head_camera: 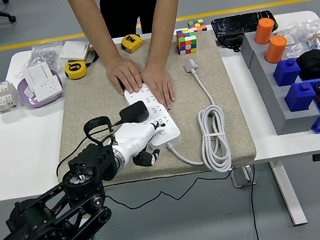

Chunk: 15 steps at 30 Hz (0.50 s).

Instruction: Pick up the plug,place it near the board,insert it into the board,press the button

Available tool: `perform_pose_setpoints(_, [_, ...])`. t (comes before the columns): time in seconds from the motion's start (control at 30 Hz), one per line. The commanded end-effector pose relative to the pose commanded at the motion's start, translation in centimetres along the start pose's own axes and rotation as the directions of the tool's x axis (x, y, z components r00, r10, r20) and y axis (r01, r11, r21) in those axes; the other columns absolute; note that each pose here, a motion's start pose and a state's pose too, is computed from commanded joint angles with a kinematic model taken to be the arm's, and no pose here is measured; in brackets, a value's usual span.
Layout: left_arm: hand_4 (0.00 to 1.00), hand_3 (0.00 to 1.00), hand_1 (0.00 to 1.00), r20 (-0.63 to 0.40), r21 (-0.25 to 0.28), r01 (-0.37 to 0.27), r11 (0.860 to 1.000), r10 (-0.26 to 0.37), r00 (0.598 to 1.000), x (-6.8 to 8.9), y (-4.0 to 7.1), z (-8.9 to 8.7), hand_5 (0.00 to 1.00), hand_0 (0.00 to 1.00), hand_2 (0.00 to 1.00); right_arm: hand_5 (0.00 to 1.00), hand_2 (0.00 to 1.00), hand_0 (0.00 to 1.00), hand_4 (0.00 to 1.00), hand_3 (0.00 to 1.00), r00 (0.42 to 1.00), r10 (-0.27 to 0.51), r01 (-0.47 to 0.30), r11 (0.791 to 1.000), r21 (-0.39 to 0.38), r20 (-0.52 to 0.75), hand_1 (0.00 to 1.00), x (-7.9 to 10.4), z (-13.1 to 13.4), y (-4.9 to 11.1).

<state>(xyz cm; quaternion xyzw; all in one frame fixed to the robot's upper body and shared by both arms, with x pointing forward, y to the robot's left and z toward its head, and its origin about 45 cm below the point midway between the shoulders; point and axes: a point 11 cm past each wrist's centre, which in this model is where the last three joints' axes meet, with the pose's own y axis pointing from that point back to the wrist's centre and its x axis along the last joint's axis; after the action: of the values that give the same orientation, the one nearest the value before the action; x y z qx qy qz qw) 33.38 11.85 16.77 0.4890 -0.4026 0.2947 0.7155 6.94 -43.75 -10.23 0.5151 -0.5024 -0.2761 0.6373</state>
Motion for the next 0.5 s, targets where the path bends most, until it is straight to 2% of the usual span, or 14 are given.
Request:
perform_pose_setpoints(0.13, [0.522,0.904,0.062,0.0,-0.001,-0.002,1.0,0.002,1.0,-0.09,-0.17,0.02,0.14,0.114,0.161,0.57,0.694,0.81,0.885,0.606,1.0,0.0,0.0,1.0,0.001,0.0,0.72,0.03,-0.09,0.0])
perform_pose_setpoints(0.17, [0.49,0.902,0.062,0.001,0.0,-0.002,1.0,0.002,1.0,-0.14,-0.24,-0.01,0.106,0.113,0.161,0.571,0.694,0.811,0.885,0.606,1.0,0.001,-0.001,1.0,0.002,0.0,0.72,0.04,-0.11,0.0])
perform_pose_setpoints(0.5, [0.481,0.899,0.062,0.0,0.02,0.021,1.0,-0.021,1.0,-0.94,-0.7,-0.8,0.099,0.113,0.161,0.571,0.693,0.811,0.884,0.605,1.0,0.001,-0.001,1.0,0.001,0.002,0.72,0.07,-0.11,0.0])
